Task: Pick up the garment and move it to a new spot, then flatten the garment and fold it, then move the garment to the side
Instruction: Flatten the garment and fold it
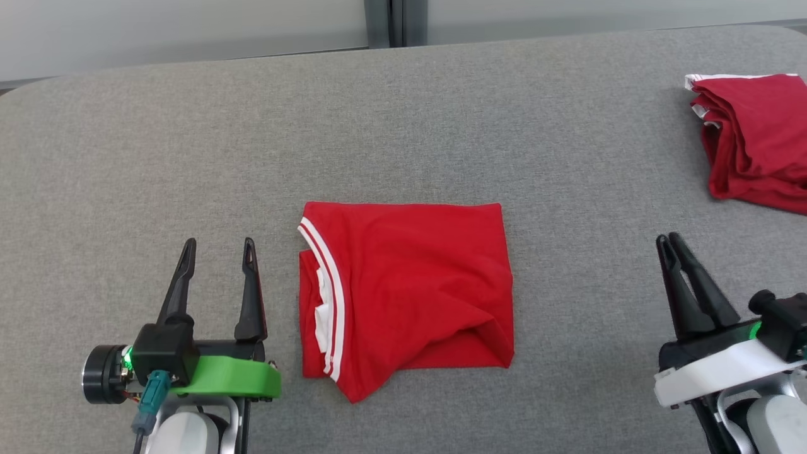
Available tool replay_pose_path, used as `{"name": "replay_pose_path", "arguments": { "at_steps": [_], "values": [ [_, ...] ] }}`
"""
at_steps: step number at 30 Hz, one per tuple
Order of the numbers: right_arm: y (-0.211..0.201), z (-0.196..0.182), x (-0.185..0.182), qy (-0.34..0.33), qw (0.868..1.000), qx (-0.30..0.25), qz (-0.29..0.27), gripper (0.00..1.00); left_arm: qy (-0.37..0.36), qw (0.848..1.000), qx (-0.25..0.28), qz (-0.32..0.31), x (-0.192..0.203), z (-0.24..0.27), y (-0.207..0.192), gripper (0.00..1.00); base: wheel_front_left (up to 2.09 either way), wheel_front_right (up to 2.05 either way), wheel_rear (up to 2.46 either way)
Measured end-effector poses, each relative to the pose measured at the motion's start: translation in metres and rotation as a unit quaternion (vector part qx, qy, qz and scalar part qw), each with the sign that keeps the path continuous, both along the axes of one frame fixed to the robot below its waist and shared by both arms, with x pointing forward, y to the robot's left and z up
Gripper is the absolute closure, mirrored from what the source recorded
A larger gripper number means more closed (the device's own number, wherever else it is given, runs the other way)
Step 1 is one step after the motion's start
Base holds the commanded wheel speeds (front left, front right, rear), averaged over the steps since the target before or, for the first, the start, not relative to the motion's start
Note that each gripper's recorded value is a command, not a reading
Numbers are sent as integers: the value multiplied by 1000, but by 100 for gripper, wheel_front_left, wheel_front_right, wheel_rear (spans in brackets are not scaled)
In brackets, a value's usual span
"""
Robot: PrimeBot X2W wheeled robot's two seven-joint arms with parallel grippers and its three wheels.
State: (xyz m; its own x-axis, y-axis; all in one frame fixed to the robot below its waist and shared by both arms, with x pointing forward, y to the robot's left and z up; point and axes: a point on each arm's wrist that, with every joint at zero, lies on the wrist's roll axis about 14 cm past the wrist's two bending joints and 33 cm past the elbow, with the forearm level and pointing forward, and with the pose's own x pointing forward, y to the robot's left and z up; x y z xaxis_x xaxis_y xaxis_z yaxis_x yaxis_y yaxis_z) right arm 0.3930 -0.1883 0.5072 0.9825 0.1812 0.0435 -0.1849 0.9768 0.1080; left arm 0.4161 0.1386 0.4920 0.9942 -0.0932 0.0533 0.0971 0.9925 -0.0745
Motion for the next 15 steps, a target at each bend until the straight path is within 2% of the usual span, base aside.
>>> {"name": "replay_pose_path", "arguments": {
  "at_steps": [6, 7, 9, 15],
  "values": [
    [60, -30, 6, 50, 994, 11, 101, 100, -3, 1000, 2, 3, 1, 2, 4, 0, 0, 0, 0],
    [87, -43, 5, 71, 987, 17, 143, 100, -4, 1000, 2, 7, 1, 2, 6, 0, 0, 0, 0],
    [110, -55, 3, 89, 980, 19, 179, 100, -2, 1000, 2, 11, 0, 1, 9, 0, 0, 0, 0],
    [151, -74, 1, 119, 961, 25, 249, 100, -2, 1000, 3, 23, 0, 2, 16, 0, 0, 0, 0]
  ]
}}
